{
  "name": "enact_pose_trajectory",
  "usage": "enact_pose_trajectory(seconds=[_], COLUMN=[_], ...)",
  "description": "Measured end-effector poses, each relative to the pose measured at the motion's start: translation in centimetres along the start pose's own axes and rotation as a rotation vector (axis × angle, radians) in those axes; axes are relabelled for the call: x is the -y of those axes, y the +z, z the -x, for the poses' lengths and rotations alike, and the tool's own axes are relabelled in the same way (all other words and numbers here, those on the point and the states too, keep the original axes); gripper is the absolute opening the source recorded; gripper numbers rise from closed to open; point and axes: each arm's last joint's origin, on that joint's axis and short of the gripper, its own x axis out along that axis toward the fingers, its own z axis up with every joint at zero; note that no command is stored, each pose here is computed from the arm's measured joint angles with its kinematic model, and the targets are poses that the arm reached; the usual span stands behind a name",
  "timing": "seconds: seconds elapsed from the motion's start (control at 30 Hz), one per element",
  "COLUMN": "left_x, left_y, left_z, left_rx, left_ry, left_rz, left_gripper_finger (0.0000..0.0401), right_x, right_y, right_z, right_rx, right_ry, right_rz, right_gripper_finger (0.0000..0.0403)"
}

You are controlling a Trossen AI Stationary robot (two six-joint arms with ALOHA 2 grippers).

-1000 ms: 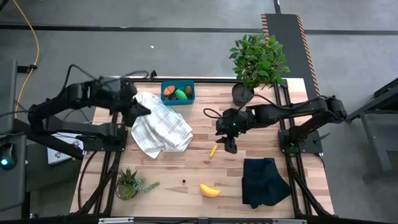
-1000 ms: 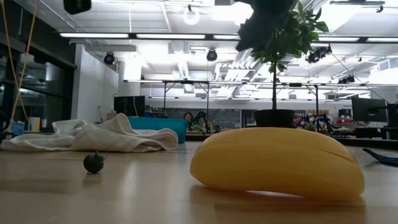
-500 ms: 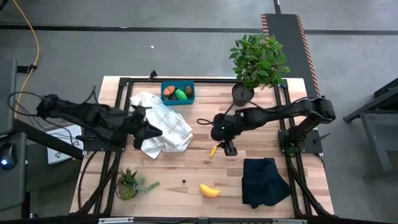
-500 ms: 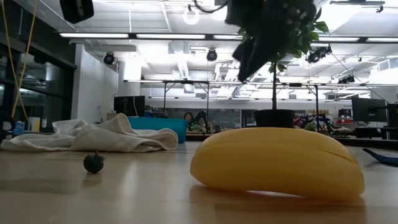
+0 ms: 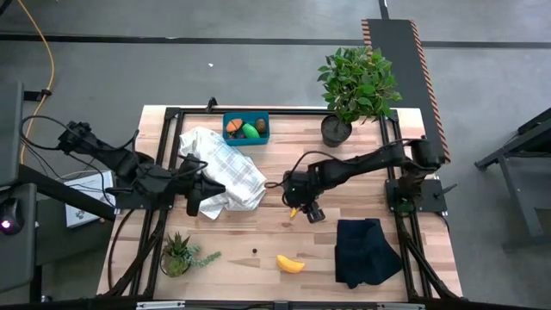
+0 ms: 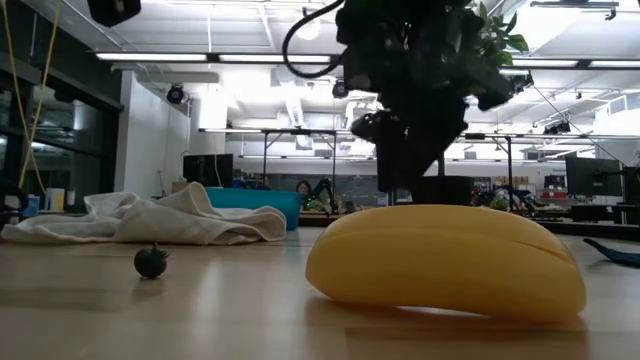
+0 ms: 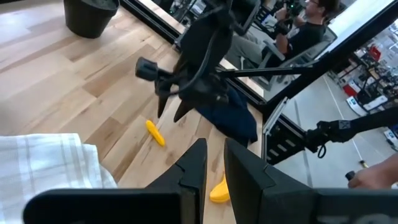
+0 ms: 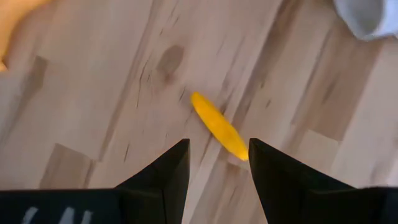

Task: Pick and placing Produce into tupperware
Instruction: Put the yellow corn into the blue bin

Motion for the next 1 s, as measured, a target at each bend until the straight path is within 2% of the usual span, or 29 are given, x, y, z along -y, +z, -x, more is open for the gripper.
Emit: enact_pose_trajectory(seconds=[0.27, 0.57, 1.0], left_x=[0.5, 0.7, 0.9], left_y=[-0.5, -0.9, -1.4], left_z=[0.4, 0.2, -0.6], left_rx=[0.011, -0.004, -0.025], left_ry=[-0.005, -0.005, 0.018], left_rz=[0.013, 0.042, 0.036], left_gripper_finger=[0.0044, 0.0044, 0.0044], right_x=[-0.6, -0.2, -0.3], right_y=[0.1, 0.3, 0.4], right_z=[-2.2, -3.0, -3.1], right_rx=[-0.06, -0.06, -0.05], right_ry=[-0.034, -0.108, -0.073], right_rz=[0.146, 0.188, 0.249], right_gripper_finger=[0.0155, 0.0155, 0.0155])
